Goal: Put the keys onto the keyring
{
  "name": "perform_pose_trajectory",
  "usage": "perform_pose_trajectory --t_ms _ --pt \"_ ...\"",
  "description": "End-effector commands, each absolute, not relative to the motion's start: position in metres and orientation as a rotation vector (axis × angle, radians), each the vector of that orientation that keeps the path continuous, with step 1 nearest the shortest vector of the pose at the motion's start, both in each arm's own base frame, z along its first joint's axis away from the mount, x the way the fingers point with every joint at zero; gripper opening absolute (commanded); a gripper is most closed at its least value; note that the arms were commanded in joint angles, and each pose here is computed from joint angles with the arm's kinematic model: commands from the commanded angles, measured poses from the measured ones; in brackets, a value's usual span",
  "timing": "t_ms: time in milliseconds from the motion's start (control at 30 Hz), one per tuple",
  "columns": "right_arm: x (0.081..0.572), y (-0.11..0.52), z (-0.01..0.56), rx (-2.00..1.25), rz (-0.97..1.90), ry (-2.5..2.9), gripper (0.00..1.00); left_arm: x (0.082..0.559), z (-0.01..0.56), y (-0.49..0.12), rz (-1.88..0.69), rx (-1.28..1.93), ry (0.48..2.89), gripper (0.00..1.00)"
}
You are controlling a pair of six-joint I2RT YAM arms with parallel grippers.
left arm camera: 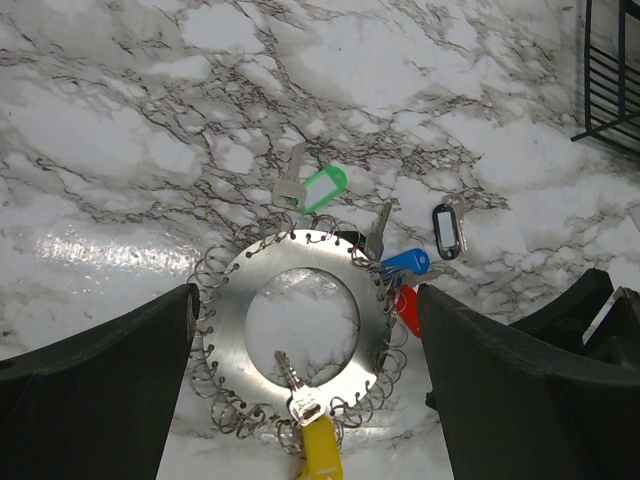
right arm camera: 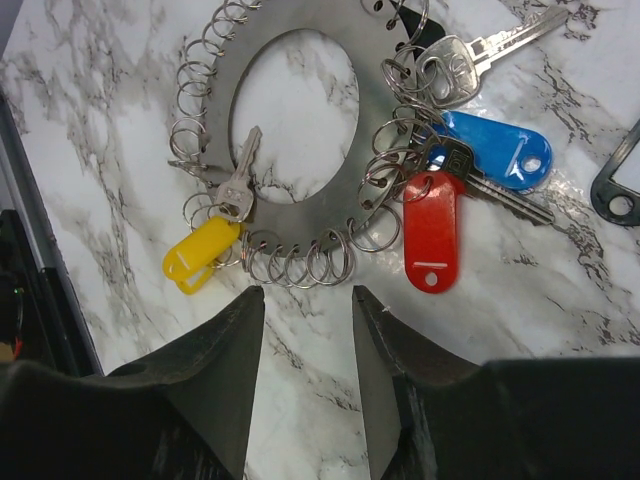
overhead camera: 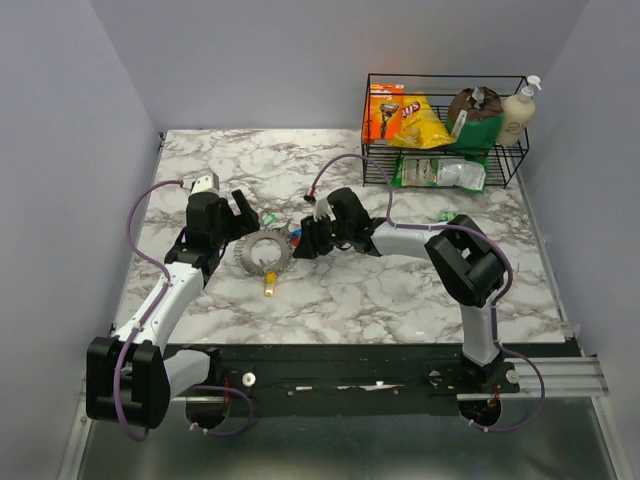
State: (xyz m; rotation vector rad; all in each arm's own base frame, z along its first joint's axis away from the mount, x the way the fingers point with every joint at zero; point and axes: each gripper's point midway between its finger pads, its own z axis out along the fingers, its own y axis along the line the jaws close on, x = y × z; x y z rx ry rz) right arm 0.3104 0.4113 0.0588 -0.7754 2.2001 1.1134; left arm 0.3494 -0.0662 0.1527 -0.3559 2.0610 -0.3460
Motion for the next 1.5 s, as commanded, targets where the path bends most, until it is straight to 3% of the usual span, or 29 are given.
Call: perform_pose_trajectory --t_ms 0,367,1067,1467 --pt "0.304 0.42 0.053 -0.798 1.163 2.23 0.49 0.354 0.159 -0.07 -0.376 -0.325 2.039 0.99" --pt "0.312 0.422 0.043 -0.764 1.133 2.269 0.57 0.354 0.155 -0.07 -0.373 -0.325 2.046 0.99" --pt "0.319 0.427 0.023 -0.742 1.109 2.32 0.52 0.357 0.15 -0.07 -0.373 -0.328 2.047 0.99" --pt "0.314 0.428 0.02 -0.778 1.142 2.321 0.3 0.359 0.146 -0.07 -0.368 -0.323 2.054 0.99"
